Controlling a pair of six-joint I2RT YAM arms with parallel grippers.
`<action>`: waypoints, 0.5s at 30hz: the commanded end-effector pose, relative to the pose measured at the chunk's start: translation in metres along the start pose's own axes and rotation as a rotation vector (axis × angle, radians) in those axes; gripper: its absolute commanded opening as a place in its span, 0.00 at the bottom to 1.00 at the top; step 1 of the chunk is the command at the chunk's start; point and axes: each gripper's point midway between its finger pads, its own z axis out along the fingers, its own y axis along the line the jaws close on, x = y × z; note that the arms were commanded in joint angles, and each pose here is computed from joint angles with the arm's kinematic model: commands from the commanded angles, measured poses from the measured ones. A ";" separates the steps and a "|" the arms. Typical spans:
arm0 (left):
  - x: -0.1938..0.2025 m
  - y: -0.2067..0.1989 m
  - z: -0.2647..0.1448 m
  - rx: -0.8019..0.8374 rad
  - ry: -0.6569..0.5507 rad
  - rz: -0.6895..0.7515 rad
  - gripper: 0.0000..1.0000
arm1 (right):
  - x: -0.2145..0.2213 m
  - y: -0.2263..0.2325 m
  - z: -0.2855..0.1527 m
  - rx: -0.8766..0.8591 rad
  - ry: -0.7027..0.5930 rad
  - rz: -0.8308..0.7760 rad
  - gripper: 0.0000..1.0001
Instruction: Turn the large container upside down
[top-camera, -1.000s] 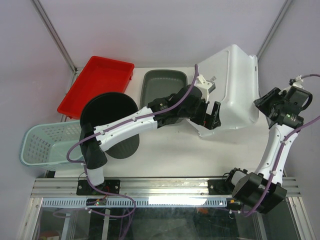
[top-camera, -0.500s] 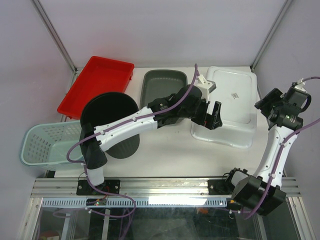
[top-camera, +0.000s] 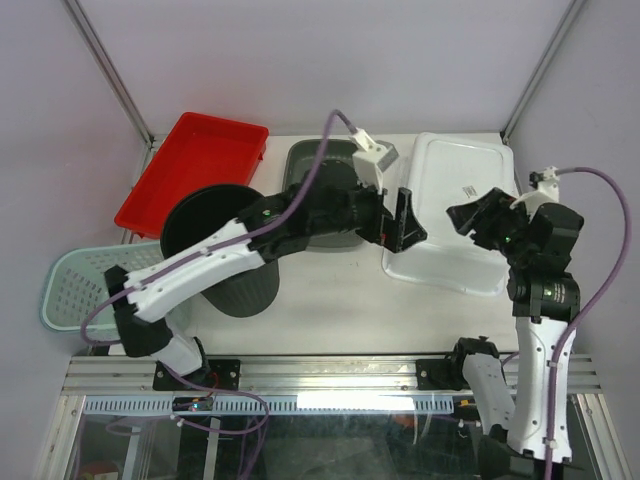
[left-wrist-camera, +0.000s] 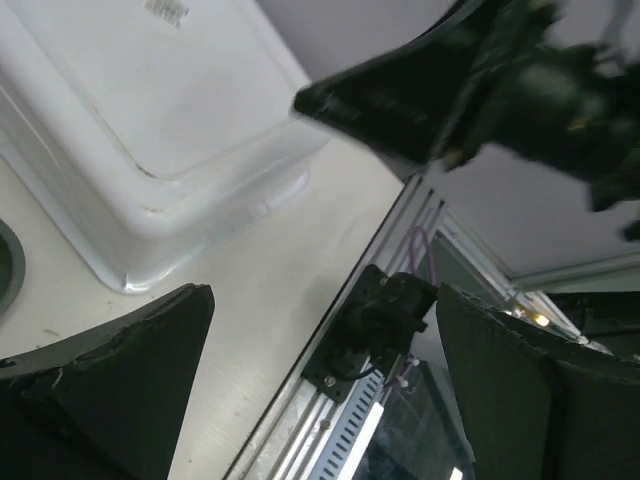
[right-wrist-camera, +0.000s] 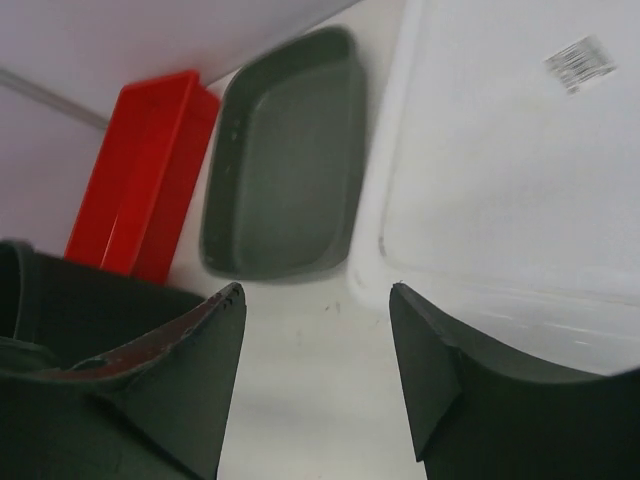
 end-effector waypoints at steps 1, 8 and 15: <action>-0.072 -0.048 -0.078 0.131 -0.246 0.047 0.99 | 0.035 0.037 0.014 -0.157 0.115 0.027 0.63; -0.100 -0.059 -0.127 0.156 -0.370 0.073 0.99 | 0.127 0.079 0.042 -0.125 0.325 -0.133 0.62; -0.090 -0.045 -0.117 0.107 -0.356 0.065 0.99 | 0.194 0.079 0.090 0.068 0.407 -0.245 0.63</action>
